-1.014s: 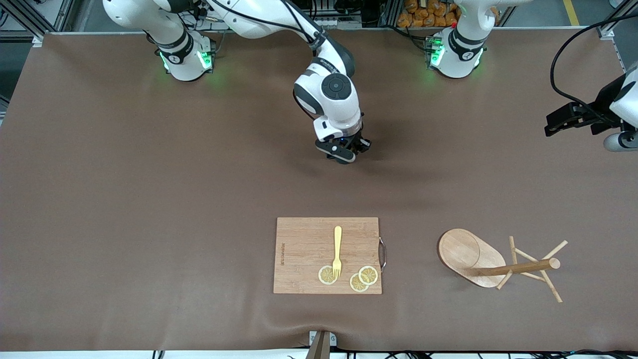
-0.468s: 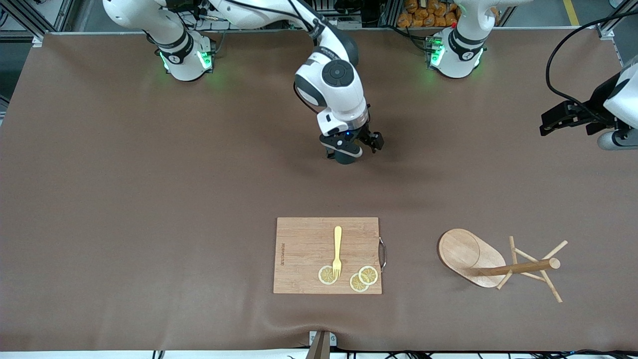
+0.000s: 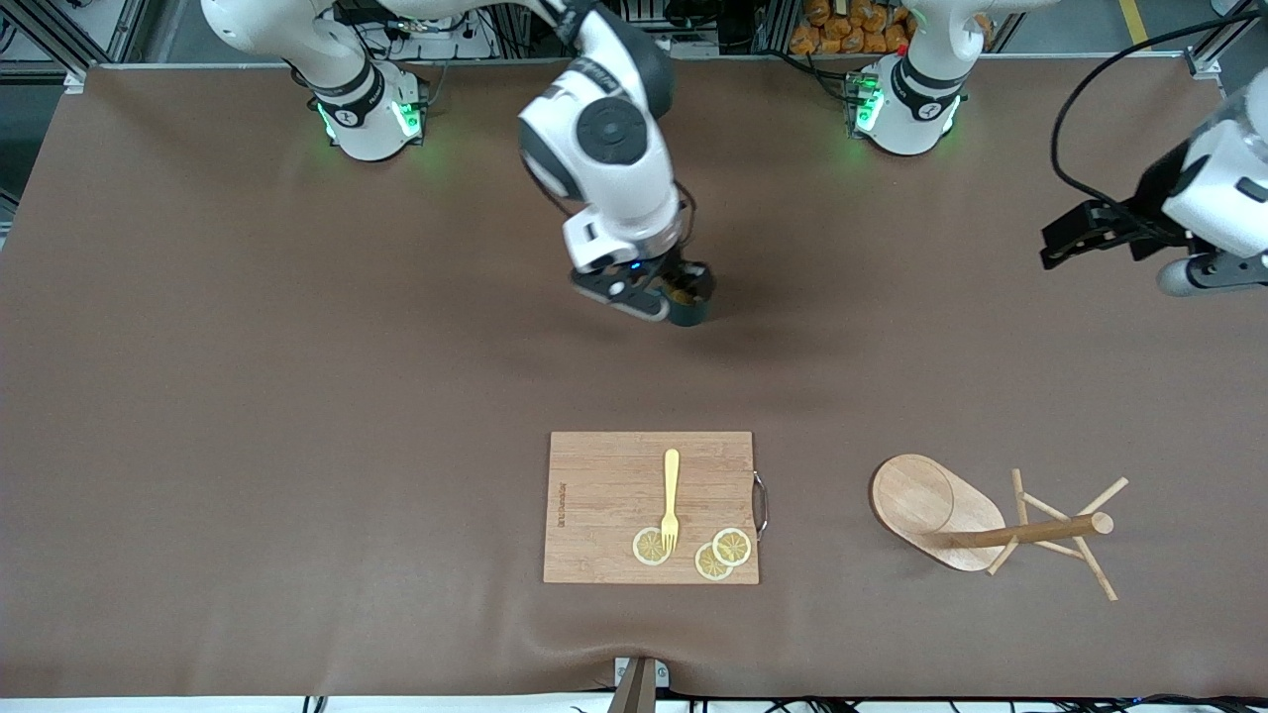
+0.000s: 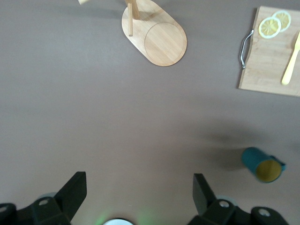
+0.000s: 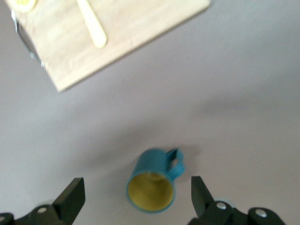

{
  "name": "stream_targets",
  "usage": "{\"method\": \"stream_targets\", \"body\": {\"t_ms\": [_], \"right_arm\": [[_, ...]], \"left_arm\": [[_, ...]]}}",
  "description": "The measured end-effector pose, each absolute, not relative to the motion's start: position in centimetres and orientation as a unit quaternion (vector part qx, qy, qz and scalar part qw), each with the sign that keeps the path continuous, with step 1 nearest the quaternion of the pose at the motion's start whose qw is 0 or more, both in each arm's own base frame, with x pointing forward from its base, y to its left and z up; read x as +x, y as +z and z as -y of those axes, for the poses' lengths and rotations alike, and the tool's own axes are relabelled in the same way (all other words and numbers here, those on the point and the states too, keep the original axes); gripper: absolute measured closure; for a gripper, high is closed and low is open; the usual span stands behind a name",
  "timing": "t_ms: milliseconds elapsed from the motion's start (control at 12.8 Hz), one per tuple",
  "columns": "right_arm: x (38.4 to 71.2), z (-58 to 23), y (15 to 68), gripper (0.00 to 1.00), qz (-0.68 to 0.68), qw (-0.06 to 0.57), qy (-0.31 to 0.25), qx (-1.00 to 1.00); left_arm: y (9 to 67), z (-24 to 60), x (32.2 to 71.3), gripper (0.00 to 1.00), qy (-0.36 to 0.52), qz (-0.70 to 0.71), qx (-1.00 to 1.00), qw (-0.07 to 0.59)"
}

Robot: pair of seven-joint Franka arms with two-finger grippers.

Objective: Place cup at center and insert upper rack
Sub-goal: 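Set the mug down and open the right gripper while the left gripper approaches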

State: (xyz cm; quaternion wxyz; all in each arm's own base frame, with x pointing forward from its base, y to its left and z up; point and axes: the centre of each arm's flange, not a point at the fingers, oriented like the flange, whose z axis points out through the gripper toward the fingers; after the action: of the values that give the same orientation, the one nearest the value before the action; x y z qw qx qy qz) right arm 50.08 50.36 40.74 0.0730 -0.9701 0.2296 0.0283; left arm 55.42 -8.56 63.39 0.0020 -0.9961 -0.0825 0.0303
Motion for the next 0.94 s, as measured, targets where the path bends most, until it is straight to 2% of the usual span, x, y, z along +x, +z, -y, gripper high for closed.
{"method": "stream_targets", "body": {"t_ms": [546,936], "right_arm": [[59.0,-33.2,43.3,0.00,-0.144,0.031,0.080,-0.986],[63.0,-17.7,44.8,0.00,-0.054,0.046,0.107,-0.992]], "left_arm": [[62.6,18.7,53.2,0.00,0.035,0.175,-0.984,0.013],[57.1,31.1,50.2,0.00,0.021,0.241,-0.966,0.088]]}}
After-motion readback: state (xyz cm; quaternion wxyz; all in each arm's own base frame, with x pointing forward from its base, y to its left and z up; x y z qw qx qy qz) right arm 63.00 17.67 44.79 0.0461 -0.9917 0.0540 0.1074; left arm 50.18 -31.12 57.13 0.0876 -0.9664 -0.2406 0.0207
